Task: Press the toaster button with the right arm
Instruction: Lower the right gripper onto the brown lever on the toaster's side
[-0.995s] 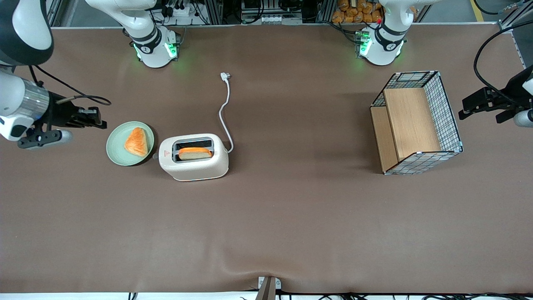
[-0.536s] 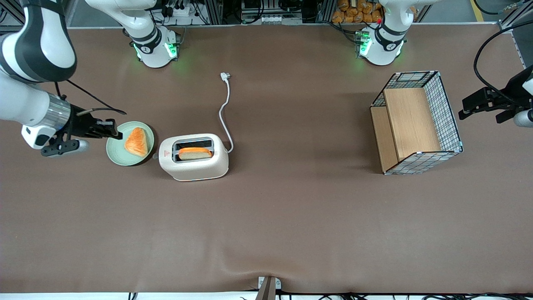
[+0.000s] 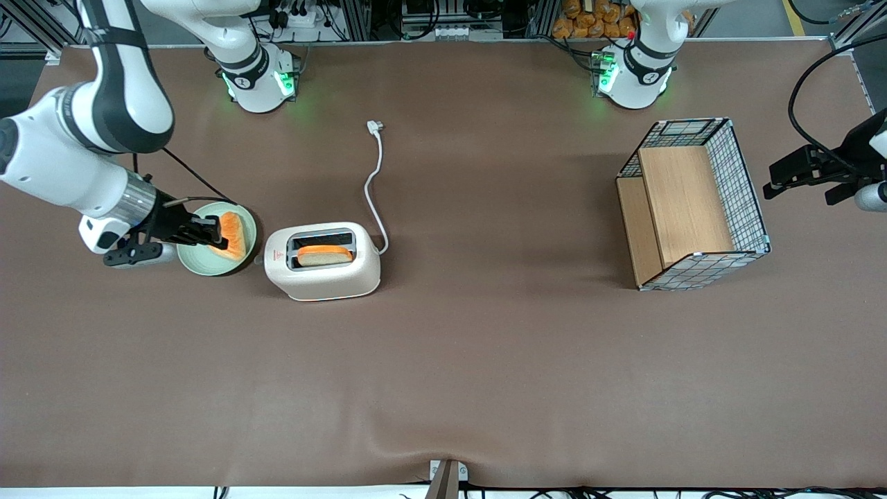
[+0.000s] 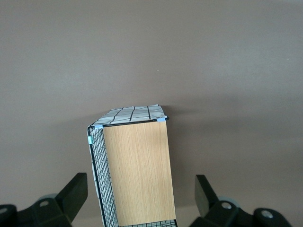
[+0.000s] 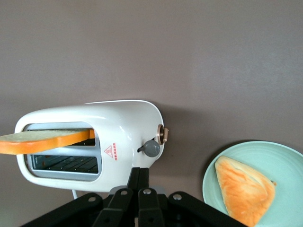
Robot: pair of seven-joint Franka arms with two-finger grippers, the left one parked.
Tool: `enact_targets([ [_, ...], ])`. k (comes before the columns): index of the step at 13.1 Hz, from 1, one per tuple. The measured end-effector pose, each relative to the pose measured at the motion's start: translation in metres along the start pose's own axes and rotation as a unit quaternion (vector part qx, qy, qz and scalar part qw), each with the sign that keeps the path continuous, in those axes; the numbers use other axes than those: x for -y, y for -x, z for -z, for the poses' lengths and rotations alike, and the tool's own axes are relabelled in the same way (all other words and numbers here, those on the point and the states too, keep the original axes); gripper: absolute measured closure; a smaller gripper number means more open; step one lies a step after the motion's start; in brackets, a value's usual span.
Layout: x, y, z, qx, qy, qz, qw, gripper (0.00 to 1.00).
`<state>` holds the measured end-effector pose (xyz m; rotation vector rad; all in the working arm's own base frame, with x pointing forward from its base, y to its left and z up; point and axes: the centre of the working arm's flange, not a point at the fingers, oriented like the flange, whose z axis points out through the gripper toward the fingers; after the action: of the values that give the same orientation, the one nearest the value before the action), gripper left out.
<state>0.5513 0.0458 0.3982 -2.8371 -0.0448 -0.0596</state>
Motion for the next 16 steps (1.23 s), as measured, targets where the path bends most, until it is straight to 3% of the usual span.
enact_targets([
  [6,0.004,0.005,-0.046,-0.030,0.003,-0.011,0.9995,0.99],
  [10,0.003,0.002,-0.066,-0.034,-0.002,-0.027,0.9990,0.99],
  [16,-0.003,0.005,-0.087,-0.026,-0.014,-0.051,0.9982,0.99],
])
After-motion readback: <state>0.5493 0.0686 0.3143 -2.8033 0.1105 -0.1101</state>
